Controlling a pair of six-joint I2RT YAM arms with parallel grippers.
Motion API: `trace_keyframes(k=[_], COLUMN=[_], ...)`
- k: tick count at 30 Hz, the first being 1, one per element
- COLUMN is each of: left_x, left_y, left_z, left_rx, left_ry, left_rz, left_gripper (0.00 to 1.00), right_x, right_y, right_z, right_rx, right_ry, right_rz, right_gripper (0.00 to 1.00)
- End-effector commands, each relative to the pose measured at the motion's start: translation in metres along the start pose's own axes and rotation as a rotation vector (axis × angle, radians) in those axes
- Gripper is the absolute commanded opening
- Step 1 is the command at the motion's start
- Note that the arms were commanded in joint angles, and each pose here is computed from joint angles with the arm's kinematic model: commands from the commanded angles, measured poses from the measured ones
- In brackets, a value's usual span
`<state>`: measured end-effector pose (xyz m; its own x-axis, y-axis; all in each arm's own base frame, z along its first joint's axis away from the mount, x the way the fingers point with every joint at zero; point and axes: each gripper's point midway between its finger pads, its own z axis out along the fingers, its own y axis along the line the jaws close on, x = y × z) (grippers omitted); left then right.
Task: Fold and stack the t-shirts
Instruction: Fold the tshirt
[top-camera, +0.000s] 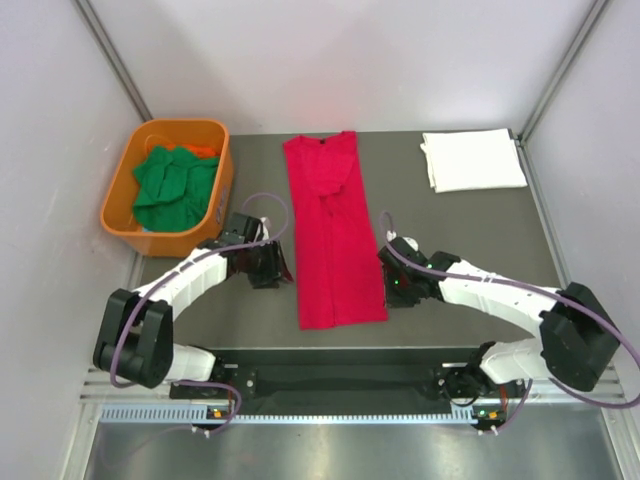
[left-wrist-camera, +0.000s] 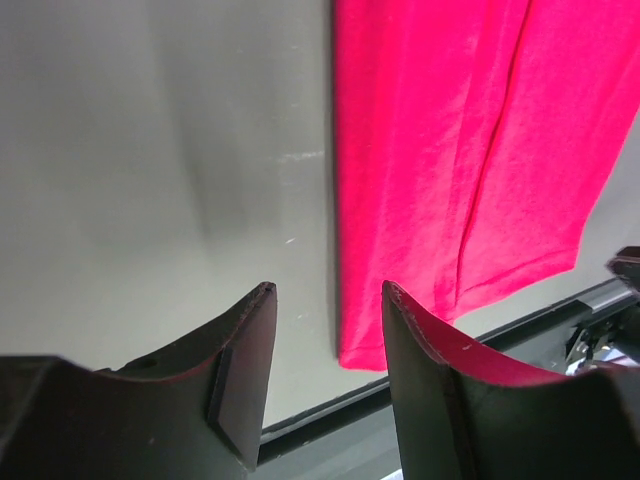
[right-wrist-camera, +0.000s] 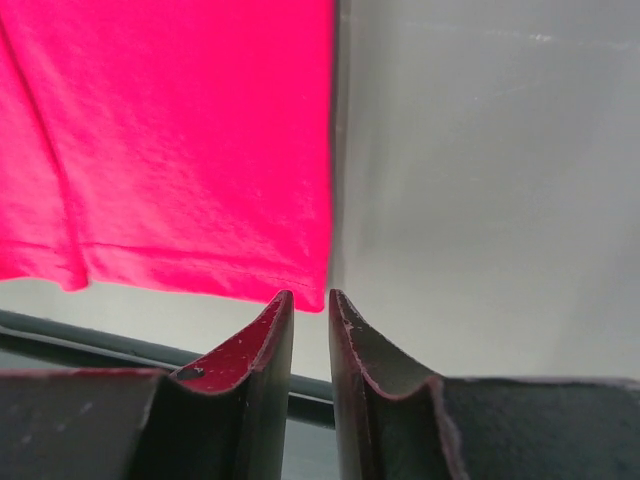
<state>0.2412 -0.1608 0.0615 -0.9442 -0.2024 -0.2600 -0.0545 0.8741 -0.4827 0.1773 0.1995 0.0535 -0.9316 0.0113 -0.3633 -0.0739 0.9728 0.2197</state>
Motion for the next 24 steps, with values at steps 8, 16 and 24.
trace_keyframes(k=[8,16,24], left_x=[0.002,0.014,0.019], left_y=[-0.013,-0.013,-0.009], left_z=[0.017,0.028,0.039], left_rx=[0.051,0.019,-0.002], left_ry=[-0.043,-0.024,-0.012], left_rz=[-0.013,0.003,0.003], left_gripper=[0.52,0.52,0.47], right_x=[0.002,0.010,0.013], right_y=[0.016,0.025,0.021], right_z=[0.011,0.013,0.018], right_rx=[0.014,0.020,0.075], right_ry=[0.015,0.018,0.024], right_rz=[-0.091,-0.098,-0.112], right_gripper=[0.22,0.25,0.27])
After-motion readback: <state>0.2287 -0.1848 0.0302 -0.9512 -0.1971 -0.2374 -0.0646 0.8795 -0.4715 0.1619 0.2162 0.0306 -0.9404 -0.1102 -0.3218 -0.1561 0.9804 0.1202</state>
